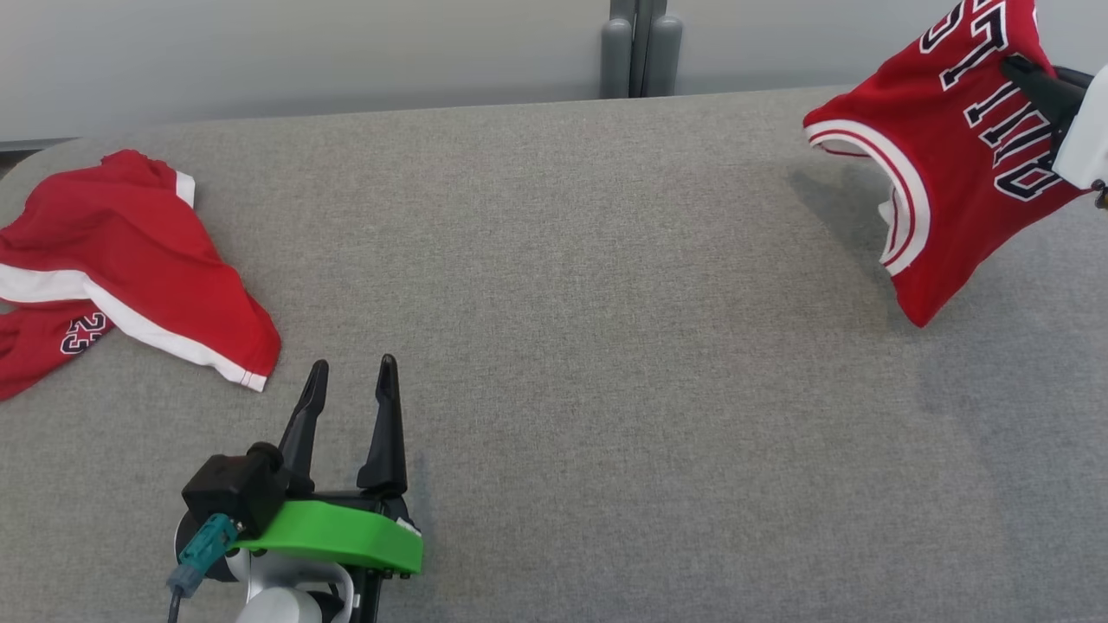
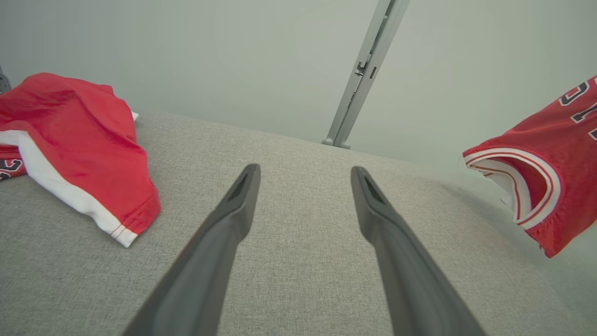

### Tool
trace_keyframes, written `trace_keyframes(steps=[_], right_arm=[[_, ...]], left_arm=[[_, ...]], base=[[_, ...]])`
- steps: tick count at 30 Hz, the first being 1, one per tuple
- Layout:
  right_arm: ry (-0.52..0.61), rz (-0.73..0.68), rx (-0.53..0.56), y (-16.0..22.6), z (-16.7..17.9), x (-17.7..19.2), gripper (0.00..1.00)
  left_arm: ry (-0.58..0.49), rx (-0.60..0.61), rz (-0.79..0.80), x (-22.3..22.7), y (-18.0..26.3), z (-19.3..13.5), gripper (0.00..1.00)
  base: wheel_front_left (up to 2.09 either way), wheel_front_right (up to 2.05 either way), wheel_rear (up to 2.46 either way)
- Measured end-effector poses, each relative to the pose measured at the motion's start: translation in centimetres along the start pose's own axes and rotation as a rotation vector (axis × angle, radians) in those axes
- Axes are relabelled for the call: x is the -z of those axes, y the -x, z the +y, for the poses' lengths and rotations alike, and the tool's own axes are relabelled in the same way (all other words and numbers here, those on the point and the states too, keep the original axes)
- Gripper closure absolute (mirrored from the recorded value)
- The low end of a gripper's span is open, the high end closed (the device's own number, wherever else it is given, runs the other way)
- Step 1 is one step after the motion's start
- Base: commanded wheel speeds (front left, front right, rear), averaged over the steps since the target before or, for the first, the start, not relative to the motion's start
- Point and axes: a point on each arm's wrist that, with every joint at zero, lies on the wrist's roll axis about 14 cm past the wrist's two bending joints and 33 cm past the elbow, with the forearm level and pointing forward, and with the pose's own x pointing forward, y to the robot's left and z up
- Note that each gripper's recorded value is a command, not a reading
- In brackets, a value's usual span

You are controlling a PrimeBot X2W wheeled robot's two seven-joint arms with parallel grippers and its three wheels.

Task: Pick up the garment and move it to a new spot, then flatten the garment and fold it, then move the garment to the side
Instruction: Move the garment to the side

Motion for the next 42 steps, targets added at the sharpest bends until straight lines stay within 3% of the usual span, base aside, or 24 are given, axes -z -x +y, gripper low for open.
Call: trace_keyframes(steps=[13,21,25,30,36,42], right_arm=[[-0.051,0.037,-0.003,-3.4,1.7,0.0,1.00],[-0.216,0.069,0.142,-4.3,-2.9,2.4,1.00],[-0.239,0.094,0.204,-4.4,-5.2,4.2,1.00],[-0.180,0.095,0.303,-4.3,-8.6,5.5,1.00],[0.047,0.120,0.407,-4.1,-12.4,6.4,1.00],[0.168,0.093,0.415,-6.0,-12.9,6.2,1.00]], left_arm=[[-0.024,-0.035,0.010,0.6,-0.4,1.3,0.00],[-0.053,-0.040,0.008,0.7,-1.1,1.8,0.00],[-0.070,-0.041,0.019,1.0,-1.8,2.1,0.00],[-0.072,-0.029,0.038,1.5,-2.7,1.9,0.00],[-0.086,0.016,0.047,2.0,-4.3,0.9,0.00],[-0.097,0.020,0.071,3.0,-5.2,1.1,0.00]], base=[[0.00,0.00,0.00],[0.00,0.00,0.00],[0.00,0.00,0.00],[0.00,0.00,0.00],[0.00,0.00,0.00],[0.00,0.00,0.00]])
